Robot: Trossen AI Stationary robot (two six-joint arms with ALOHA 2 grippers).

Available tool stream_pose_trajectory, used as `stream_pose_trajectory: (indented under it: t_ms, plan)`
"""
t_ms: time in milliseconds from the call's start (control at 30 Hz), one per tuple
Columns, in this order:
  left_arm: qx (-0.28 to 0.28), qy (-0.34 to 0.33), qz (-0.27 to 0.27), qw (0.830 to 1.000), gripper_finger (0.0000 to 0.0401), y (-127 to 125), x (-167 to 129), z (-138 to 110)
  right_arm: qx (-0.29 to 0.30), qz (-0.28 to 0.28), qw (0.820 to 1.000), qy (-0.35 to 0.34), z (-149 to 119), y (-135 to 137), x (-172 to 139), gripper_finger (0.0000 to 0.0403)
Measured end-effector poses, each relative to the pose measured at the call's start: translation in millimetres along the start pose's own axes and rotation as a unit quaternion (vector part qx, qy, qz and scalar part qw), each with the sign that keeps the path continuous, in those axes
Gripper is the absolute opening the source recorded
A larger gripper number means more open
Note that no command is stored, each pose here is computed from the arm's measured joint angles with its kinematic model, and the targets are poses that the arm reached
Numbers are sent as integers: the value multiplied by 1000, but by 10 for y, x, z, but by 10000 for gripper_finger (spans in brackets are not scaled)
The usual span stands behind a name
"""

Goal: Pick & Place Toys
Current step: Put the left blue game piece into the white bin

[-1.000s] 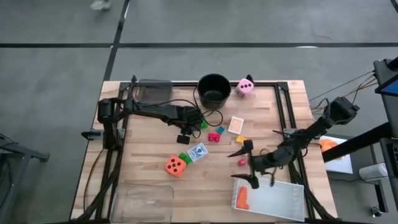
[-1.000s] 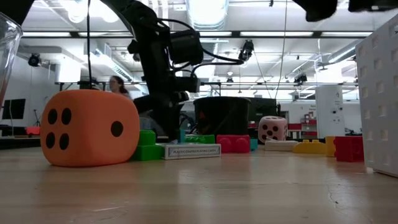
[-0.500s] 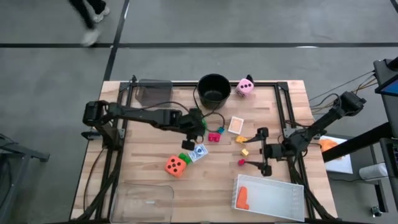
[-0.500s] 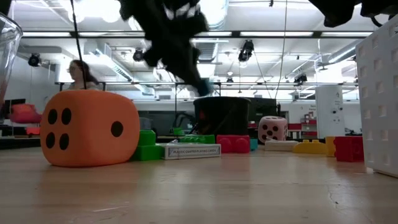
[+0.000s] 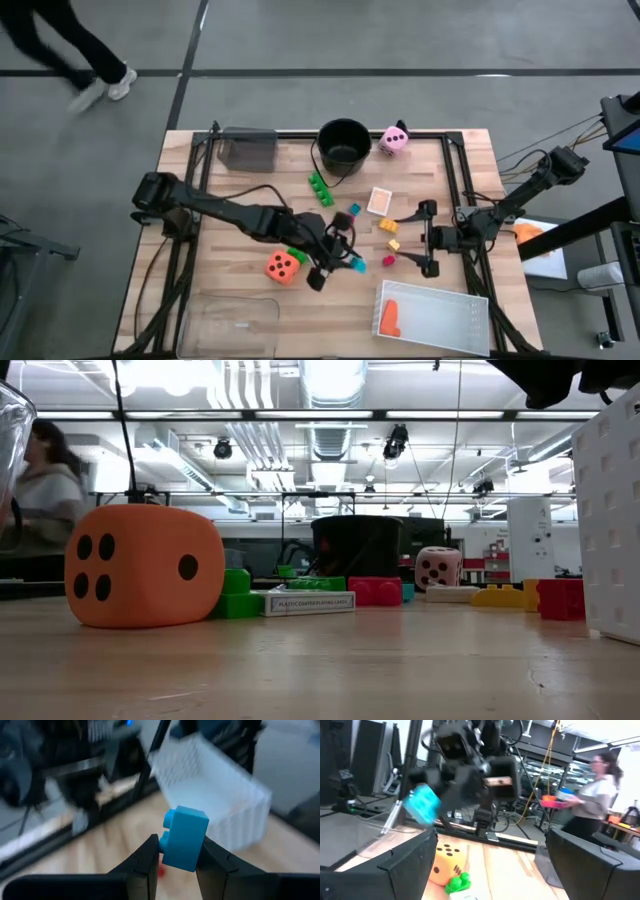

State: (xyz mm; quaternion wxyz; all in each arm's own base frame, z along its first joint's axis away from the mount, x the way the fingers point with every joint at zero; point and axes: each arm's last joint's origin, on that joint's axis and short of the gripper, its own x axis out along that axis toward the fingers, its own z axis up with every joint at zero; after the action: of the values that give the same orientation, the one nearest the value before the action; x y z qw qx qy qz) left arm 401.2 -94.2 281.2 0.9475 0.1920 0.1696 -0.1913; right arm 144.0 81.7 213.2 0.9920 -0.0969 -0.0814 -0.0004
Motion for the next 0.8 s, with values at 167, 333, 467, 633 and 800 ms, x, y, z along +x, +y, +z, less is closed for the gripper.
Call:
stream_pose_trajectory:
  t_ms: [167, 333, 467, 633, 800]
  plan:
    - [-29, -52, -31, 998, 96, -25, 237, -85, -4, -3, 1000, 1, 0, -2, 0, 362]
    - [-39, -67, -59, 995, 96, -67, 506, -220, -7, -25, 1000, 6, 3, -16, -1, 362]
    - [-55, -69, -78, 993, 96, -71, 726, -264, -23, -54, 998, 7, 29, -48, -10, 362]
    - [-64, -76, -102, 990, 96, -61, 1037, -286, -27, -71, 997, -4, 85, -96, -41, 362]
    - [-66, -65, -111, 990, 96, -40, 1242, -275, -23, -74, 997, -10, 108, -114, -56, 362]
